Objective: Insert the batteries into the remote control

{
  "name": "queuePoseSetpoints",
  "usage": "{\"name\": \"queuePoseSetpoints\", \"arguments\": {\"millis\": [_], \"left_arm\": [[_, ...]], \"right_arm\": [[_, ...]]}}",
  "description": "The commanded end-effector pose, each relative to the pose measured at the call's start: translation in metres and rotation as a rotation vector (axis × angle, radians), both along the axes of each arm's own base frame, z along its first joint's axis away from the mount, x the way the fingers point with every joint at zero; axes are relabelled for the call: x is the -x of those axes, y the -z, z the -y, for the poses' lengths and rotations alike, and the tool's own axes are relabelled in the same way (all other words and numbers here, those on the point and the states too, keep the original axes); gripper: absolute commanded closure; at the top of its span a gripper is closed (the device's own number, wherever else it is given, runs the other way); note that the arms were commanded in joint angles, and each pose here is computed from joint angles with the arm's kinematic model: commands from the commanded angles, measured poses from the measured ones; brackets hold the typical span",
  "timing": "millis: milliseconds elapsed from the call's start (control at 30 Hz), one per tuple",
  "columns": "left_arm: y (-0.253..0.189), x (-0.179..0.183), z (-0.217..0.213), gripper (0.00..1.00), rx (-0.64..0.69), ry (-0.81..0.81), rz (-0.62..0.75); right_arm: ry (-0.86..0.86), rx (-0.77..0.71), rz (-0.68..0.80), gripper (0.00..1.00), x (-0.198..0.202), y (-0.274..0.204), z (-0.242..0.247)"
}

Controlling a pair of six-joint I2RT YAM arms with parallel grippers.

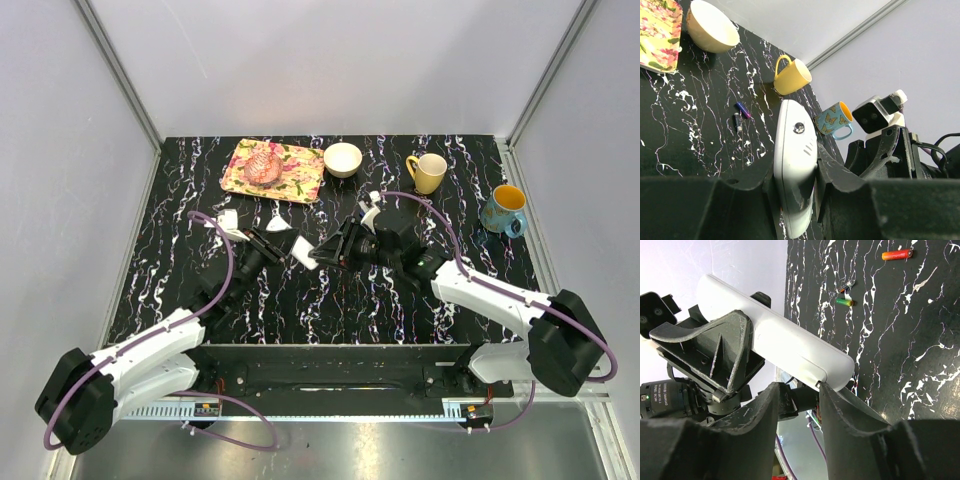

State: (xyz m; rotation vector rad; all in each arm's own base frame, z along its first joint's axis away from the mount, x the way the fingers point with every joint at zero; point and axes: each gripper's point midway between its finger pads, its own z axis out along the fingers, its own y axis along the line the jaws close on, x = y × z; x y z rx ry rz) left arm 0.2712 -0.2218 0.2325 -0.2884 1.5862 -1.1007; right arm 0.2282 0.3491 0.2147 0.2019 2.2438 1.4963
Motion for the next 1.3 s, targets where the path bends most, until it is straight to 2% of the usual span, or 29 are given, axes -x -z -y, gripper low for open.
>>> {"name": "queuePoseSetpoints", "arguments": {"millis": [0,600,867,1267], "left_arm": [[-0.027,0.008,0.016,1.00,0.061,0.071,0.044],[-0.033,0.006,0.016,1.00,0.014,0.063,0.066],[-0.022,0.004,0.016,1.00,-0.040,0.060,0.049],[-0.031,0.005,0.016,1.00,-0.006,0.064,0.041]], "right_arm": [[-0.007,-0.113,0.128,0.56,-0.004,-0.057,-0.005],[0.005,-0.105,0.138,0.56,-0.001,-0.060,0.002],[-0.002,-0.111,0.148,0.57,-0.001,-0.066,0.001],[-0.001,-0.088,0.120,0.56,0.003,-0.052,0.005]]}}
